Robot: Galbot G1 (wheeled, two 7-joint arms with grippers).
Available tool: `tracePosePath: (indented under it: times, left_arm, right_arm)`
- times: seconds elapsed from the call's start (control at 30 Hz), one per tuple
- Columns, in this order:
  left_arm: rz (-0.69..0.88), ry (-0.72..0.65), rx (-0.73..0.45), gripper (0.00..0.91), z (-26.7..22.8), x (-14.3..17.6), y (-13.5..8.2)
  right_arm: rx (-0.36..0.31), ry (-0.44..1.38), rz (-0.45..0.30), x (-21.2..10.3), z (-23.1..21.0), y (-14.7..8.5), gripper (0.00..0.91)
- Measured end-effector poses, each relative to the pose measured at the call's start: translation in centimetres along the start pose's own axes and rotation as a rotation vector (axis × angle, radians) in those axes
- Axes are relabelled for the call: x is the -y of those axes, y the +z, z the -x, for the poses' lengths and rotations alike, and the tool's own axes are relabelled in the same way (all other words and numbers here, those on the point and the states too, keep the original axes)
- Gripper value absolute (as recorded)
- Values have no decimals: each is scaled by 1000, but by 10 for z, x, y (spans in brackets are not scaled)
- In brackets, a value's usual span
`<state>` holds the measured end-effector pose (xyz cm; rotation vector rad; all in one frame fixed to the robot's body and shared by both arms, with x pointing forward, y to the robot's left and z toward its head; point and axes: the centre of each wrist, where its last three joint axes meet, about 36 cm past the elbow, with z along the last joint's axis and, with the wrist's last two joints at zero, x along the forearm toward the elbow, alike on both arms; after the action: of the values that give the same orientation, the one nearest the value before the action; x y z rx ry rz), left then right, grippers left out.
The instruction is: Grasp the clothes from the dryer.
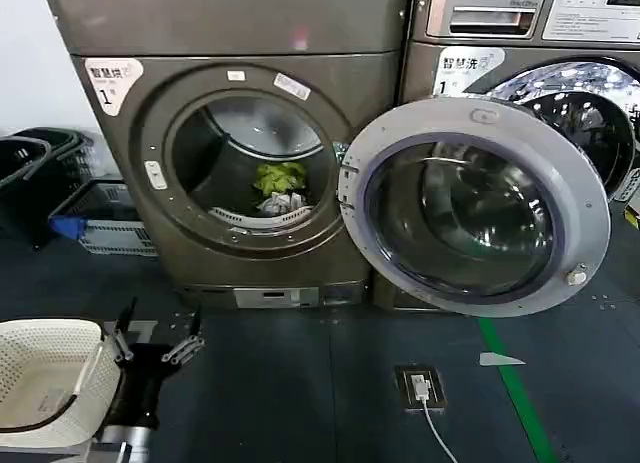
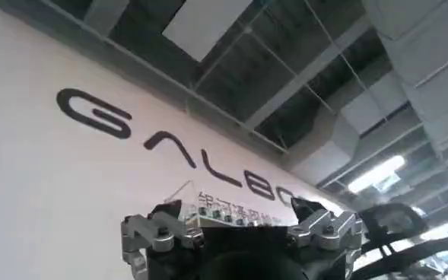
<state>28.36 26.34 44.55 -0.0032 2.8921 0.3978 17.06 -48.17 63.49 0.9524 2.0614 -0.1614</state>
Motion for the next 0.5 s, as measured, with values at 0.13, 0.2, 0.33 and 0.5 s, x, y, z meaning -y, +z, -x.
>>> tracePosePath:
  times: [0.13,0.2,0.33,0.5]
  left_arm:
    - [0,0,0,907,0,0,0]
    - [0,0,1,907,0,0,0]
    - [1,1,1,907,0,0,0]
    - [1,1,2,907,0,0,1]
  right_arm:
    - [2,-4,0,0,0,0,907]
    - [4,-6,0,0,0,1,907]
    - [5,-8,0,-1,-1,1,907]
    - [8,-7,-1,0,-1,2,907]
